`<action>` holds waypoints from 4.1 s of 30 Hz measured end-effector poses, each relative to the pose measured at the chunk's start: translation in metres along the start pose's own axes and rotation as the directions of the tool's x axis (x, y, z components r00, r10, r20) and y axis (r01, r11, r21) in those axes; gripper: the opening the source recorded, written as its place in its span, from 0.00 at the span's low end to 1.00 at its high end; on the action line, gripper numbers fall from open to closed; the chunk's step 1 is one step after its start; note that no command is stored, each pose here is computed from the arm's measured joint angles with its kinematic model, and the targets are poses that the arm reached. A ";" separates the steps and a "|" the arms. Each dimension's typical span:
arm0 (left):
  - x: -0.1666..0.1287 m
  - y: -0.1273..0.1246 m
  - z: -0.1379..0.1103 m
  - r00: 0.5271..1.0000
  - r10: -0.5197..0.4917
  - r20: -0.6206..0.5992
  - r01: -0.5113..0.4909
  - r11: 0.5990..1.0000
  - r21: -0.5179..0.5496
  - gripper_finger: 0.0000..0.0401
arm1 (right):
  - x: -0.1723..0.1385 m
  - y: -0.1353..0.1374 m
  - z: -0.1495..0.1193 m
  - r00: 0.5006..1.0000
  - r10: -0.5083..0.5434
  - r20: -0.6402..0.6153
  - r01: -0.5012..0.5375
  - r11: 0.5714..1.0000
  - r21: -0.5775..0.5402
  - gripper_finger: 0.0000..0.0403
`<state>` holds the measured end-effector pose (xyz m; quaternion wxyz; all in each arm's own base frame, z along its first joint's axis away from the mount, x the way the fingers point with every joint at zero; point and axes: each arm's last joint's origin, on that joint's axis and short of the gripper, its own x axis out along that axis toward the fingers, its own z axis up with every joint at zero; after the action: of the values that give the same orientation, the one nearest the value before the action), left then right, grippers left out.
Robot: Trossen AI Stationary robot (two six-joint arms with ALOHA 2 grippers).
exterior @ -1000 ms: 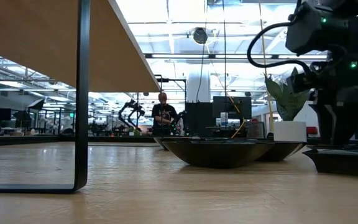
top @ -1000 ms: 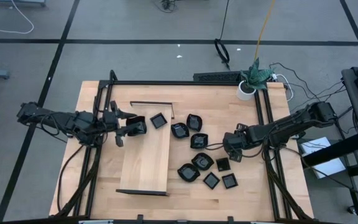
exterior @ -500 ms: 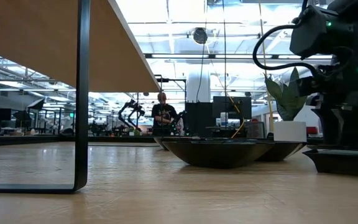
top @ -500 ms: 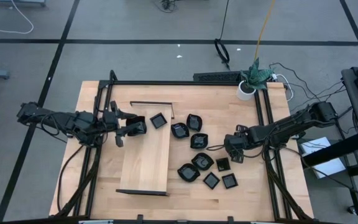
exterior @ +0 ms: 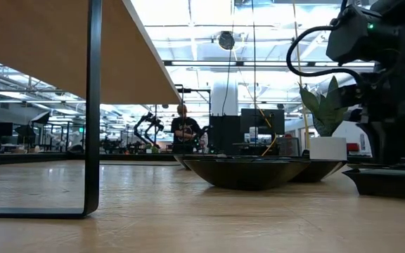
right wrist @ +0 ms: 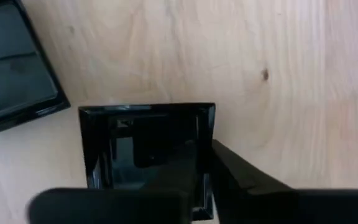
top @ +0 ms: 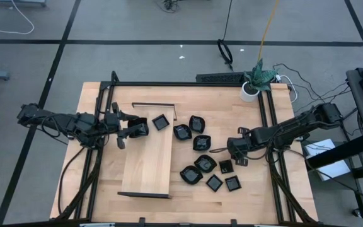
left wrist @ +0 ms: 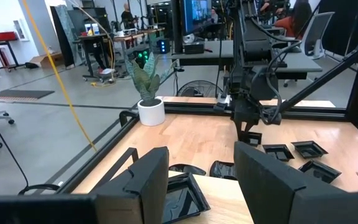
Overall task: Pick & Place Mini shaped plates
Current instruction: Stack the square plate on top of the square plate on the shelf
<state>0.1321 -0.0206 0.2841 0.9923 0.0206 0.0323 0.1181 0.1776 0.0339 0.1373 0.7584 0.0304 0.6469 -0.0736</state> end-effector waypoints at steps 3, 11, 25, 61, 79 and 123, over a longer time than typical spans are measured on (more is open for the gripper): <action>0.000 0.000 0.000 1.000 0.000 0.000 0.000 1.000 0.001 0.46 | -0.003 0.000 0.000 1.000 0.008 0.017 -0.007 1.000 -0.005 0.01; 0.000 0.000 0.000 1.000 0.000 0.000 0.000 1.000 0.000 0.46 | -0.027 -0.001 0.008 0.983 0.036 0.180 -0.039 0.999 0.018 0.00; 0.020 -0.010 -0.003 1.000 0.009 -0.011 -0.009 1.000 -0.008 0.46 | -0.078 -0.006 0.053 0.488 -0.310 0.816 0.322 0.933 0.161 0.00; 0.214 -0.073 0.022 0.946 0.315 -0.080 -0.260 0.880 0.398 0.57 | -0.066 -0.009 0.093 -0.213 -0.171 0.962 0.400 0.883 0.245 0.00; 0.194 -0.082 0.042 0.918 0.396 -0.013 -0.361 0.850 0.382 0.05 | -0.064 0.005 0.091 -0.175 -0.033 0.984 0.434 0.894 0.108 0.33; 0.156 0.038 0.032 0.545 -0.123 -0.829 -0.149 0.959 -0.241 0.06 | -0.067 0.006 0.089 -0.182 -0.131 0.975 0.380 0.905 0.193 0.55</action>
<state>0.2766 0.0525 0.3082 0.8473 -0.1800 0.4840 0.1242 0.2552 0.0325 0.2169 0.9485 -0.2290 -0.1402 -0.1679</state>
